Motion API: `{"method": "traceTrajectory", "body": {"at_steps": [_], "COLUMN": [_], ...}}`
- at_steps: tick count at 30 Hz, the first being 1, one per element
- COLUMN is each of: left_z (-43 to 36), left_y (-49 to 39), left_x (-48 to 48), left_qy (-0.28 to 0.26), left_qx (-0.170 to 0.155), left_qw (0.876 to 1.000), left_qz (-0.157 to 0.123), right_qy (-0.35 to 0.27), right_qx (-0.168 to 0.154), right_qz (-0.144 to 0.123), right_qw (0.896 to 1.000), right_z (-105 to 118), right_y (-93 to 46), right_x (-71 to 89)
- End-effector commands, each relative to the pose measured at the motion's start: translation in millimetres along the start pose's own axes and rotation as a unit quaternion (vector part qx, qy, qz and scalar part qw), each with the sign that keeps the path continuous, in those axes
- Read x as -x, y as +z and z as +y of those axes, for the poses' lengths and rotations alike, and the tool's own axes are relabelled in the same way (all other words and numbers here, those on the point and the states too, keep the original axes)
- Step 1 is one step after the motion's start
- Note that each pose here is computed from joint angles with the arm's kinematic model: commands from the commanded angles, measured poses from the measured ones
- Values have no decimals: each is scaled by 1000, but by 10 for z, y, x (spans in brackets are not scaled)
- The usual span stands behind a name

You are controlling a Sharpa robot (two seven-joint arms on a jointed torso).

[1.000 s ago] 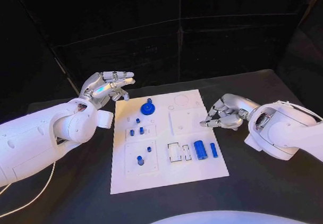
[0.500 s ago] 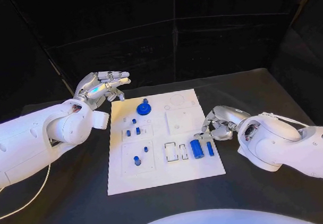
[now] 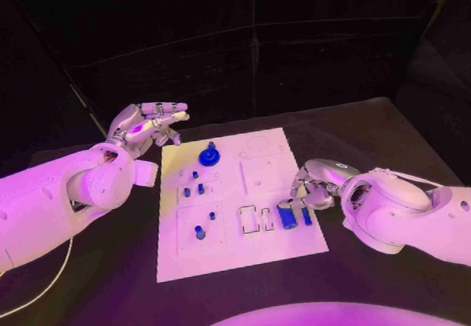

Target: Assemble the parts on the task board

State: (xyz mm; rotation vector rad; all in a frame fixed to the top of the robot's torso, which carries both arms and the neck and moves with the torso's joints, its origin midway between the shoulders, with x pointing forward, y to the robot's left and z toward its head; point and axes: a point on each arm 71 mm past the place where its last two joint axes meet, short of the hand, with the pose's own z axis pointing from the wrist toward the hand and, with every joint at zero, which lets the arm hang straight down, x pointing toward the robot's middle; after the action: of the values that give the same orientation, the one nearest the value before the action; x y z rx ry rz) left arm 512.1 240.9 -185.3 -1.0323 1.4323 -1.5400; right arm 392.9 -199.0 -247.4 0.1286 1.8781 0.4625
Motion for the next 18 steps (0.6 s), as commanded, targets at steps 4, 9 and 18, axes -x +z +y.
{"method": "traceTrajectory", "body": {"at_steps": [4, 9, 18], "left_z": [-11, -8, -6], "left_y": [1, 2, 2], "left_x": [-9, -2, 11], "left_qy": [-3, -3, -2], "left_qx": [-2, -1, 0], "left_qw": [1000, 1000, 1000], "left_qz": [6, 6, 5], "right_qy": [-24, -34, -56], "right_qx": [-4, -5, -9], "right_qz": [23, 38, 59], "right_qw": [999, 999, 997], "right_z": [16, 29, 10], "right_y": [10, 18, 27], "right_x": [-60, -105, -151]}}
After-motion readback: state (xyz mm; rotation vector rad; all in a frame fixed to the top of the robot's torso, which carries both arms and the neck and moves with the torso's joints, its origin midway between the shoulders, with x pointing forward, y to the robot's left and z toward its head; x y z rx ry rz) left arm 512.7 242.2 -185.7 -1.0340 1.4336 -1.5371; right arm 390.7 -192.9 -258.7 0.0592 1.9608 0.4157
